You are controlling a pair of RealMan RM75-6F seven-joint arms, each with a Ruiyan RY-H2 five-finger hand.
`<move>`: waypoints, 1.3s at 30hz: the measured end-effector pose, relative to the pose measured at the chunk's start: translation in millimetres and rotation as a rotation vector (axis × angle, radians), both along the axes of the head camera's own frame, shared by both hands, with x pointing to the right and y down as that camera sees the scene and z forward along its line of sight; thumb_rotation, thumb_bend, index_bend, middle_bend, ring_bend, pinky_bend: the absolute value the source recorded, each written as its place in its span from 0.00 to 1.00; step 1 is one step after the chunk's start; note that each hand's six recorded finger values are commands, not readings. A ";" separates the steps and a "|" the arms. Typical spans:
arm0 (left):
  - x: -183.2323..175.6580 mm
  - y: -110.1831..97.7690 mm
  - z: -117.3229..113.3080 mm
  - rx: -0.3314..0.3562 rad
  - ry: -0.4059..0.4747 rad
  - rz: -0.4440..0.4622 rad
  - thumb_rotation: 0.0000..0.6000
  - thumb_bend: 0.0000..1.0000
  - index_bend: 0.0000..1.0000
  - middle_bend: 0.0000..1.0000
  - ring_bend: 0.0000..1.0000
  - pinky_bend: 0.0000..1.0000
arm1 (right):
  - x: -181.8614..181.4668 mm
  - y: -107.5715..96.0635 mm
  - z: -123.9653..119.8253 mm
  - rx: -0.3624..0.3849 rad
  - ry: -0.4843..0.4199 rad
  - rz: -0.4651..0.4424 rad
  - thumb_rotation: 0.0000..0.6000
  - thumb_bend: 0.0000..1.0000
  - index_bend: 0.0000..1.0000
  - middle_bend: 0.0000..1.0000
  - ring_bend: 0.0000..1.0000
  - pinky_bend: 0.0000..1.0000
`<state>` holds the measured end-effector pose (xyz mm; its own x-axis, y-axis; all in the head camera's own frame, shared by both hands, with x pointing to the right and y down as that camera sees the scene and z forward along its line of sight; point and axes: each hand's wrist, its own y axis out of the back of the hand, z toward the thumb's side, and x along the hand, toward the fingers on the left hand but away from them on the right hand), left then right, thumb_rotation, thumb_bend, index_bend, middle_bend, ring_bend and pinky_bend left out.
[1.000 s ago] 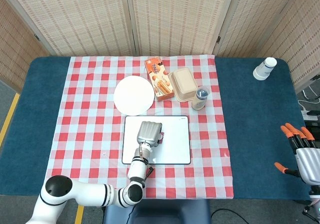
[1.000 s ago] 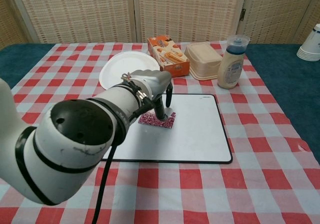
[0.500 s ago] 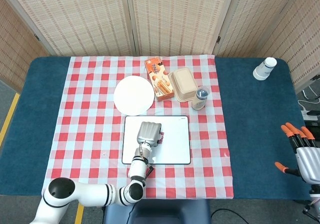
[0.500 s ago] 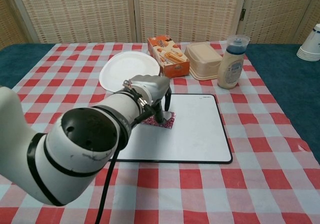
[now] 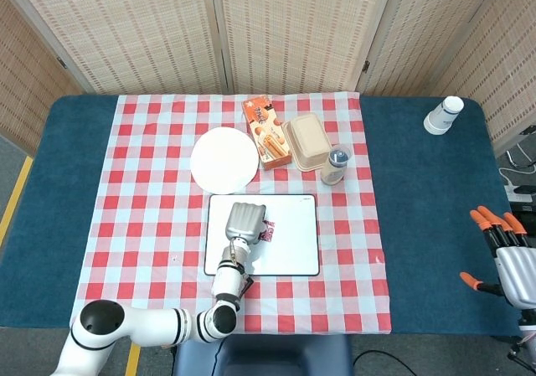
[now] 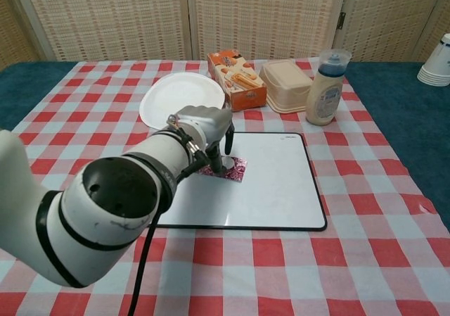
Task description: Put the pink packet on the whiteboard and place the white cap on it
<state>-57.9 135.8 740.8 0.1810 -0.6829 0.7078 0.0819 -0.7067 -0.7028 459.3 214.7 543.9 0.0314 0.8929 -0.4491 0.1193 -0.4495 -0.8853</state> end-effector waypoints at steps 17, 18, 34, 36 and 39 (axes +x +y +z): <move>-39.6 -37.0 -46.1 0.105 -0.069 0.036 1.00 0.25 0.43 1.00 1.00 1.00 | -0.7 0.2 1.1 -0.006 0.002 -0.004 1.00 0.00 0.07 0.03 0.00 0.05; -46.4 -40.5 -49.1 0.113 -0.077 0.034 1.00 0.23 0.41 1.00 1.00 1.00 | -1.0 0.5 1.2 -0.006 0.002 -0.005 1.00 0.00 0.07 0.03 0.00 0.05; -194.3 -27.6 -88.0 0.238 0.132 0.015 1.00 0.17 0.00 0.00 0.00 0.11 | -3.6 2.4 4.9 -0.032 0.005 -0.015 1.00 0.00 0.07 0.03 0.00 0.05; -225.6 -14.5 -89.9 0.214 0.103 0.015 1.00 0.17 0.00 0.00 0.00 0.09 | -3.7 2.7 5.5 -0.035 0.007 -0.016 1.00 0.00 0.07 0.03 0.00 0.05; -262.9 8.7 -93.3 0.183 0.081 -0.010 1.00 0.17 0.00 0.00 0.00 0.08 | -4.0 2.5 5.1 -0.033 0.006 -0.017 1.00 0.00 0.07 0.03 0.00 0.05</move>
<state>-320.8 144.5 647.5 0.2250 -0.8009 0.5549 0.0133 -0.5670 -0.8236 455.4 217.2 549.0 0.0434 0.8772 -0.4782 0.1064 -0.4800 -0.8708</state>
